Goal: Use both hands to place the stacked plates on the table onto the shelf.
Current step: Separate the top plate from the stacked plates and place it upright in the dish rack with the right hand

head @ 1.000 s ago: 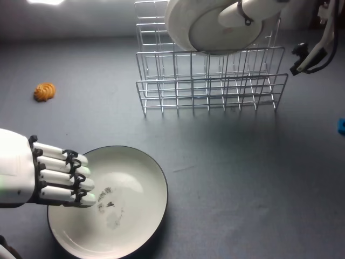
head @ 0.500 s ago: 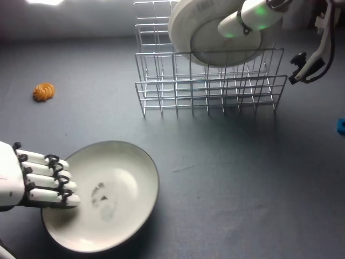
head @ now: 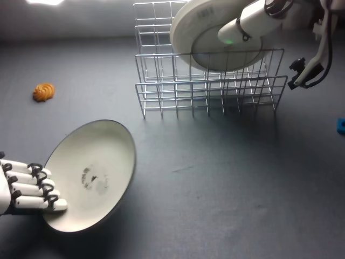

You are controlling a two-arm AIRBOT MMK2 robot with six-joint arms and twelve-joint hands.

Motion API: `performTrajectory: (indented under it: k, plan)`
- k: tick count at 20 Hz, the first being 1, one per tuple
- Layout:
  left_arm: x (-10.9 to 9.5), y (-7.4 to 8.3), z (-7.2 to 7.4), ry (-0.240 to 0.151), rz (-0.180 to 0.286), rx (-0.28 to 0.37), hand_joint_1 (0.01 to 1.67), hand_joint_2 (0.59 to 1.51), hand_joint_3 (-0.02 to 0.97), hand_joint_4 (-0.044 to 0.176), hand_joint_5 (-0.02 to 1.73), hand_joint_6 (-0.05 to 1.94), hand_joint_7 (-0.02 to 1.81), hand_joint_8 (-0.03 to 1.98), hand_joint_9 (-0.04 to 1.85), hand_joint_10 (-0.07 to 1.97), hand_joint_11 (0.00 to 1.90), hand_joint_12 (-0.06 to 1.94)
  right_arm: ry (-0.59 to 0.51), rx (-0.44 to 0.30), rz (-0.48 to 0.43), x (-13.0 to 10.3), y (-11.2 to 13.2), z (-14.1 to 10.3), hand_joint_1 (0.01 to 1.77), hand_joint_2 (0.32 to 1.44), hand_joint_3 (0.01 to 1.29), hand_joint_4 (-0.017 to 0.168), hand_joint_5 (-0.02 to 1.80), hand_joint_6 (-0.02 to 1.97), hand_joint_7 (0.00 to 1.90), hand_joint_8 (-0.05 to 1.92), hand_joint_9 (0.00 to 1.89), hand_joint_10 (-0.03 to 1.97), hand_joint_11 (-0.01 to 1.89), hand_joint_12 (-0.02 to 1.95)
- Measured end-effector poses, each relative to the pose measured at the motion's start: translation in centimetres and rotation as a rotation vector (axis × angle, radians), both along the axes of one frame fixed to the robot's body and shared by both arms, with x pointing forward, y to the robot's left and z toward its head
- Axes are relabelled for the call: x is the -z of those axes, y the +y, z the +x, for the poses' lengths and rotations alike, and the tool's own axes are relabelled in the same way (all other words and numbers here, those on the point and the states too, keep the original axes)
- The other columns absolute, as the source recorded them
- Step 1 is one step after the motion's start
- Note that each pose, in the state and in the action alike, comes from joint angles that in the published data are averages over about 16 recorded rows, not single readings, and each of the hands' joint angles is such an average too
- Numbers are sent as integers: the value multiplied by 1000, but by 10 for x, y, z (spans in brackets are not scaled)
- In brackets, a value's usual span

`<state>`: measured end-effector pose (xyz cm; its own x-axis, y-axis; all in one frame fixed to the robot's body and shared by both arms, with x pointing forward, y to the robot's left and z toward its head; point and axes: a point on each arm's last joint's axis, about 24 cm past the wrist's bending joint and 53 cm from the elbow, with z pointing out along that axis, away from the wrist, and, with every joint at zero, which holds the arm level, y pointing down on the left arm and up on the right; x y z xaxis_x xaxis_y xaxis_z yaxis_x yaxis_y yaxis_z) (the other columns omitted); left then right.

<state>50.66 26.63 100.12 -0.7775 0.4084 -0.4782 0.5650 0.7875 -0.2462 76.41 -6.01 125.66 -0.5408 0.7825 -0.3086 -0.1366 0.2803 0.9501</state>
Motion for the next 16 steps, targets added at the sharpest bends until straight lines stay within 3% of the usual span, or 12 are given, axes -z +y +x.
performTrajectory:
  k: [4, 10, 16]
  plan:
    - [2, 3, -3, 11, 6, -10, 18, 1062, 14, -5, -8, -24, 13, 9, 15, 6, 13, -26, -1, -4, -5, 3, 3, -1, 1276, 1077, 16, 13, 784, 1206, 889, 1064, 948, 627, 746, 1351]
    - [3, 3, -5, 17, 9, -14, 18, 1062, 14, -5, -10, -24, 13, 10, 15, 6, 13, -27, -5, -4, -11, 7, 6, -1, 1253, 1097, 16, 2, 742, 1240, 911, 731, 916, 511, 682, 1374]
    - [4, 3, -6, 20, 9, -18, 18, 1056, 14, -5, -10, -24, 12, 11, 14, 6, 13, -27, -8, -1, -12, 10, 7, 0, 1154, 1100, 16, -8, 702, 922, 932, 334, 893, 347, 615, 1402]
